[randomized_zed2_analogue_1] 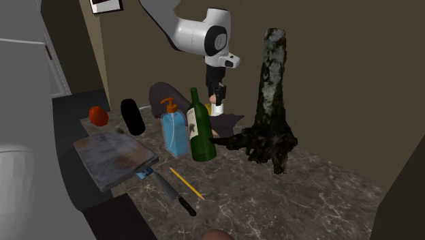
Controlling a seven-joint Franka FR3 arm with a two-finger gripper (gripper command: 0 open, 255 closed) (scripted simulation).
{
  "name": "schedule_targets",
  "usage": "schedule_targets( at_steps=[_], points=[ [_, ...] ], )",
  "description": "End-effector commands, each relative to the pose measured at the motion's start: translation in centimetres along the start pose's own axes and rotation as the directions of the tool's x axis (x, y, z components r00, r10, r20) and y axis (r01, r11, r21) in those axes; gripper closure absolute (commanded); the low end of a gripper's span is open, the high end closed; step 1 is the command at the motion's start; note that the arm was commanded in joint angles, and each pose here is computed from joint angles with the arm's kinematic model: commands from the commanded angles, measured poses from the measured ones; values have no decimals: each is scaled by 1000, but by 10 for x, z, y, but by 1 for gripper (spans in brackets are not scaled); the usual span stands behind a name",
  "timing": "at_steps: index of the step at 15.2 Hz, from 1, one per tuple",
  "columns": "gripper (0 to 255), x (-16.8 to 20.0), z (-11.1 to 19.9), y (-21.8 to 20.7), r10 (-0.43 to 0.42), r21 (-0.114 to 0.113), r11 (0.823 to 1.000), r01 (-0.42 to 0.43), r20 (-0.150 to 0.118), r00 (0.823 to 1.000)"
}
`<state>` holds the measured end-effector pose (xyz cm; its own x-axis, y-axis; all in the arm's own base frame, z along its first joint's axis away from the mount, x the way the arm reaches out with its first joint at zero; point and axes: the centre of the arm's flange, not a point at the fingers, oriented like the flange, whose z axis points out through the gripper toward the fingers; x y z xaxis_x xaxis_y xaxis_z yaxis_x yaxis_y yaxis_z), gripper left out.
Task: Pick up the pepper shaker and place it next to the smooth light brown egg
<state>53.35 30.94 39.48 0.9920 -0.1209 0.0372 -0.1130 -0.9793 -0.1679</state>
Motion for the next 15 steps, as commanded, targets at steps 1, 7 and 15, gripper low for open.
schedule_targets(
  at_steps=[1, 7, 15],
  points=[
    [255, 0, 0, 0, 0, -1, 1000, 0, 1, 1000],
    [255, 0, -5, -1, 0, -1, 1000, 0, 1, 1000],
    [255, 2, -46, -8, 0, -1, 1000, 0, 1, 1000]
  ],
)
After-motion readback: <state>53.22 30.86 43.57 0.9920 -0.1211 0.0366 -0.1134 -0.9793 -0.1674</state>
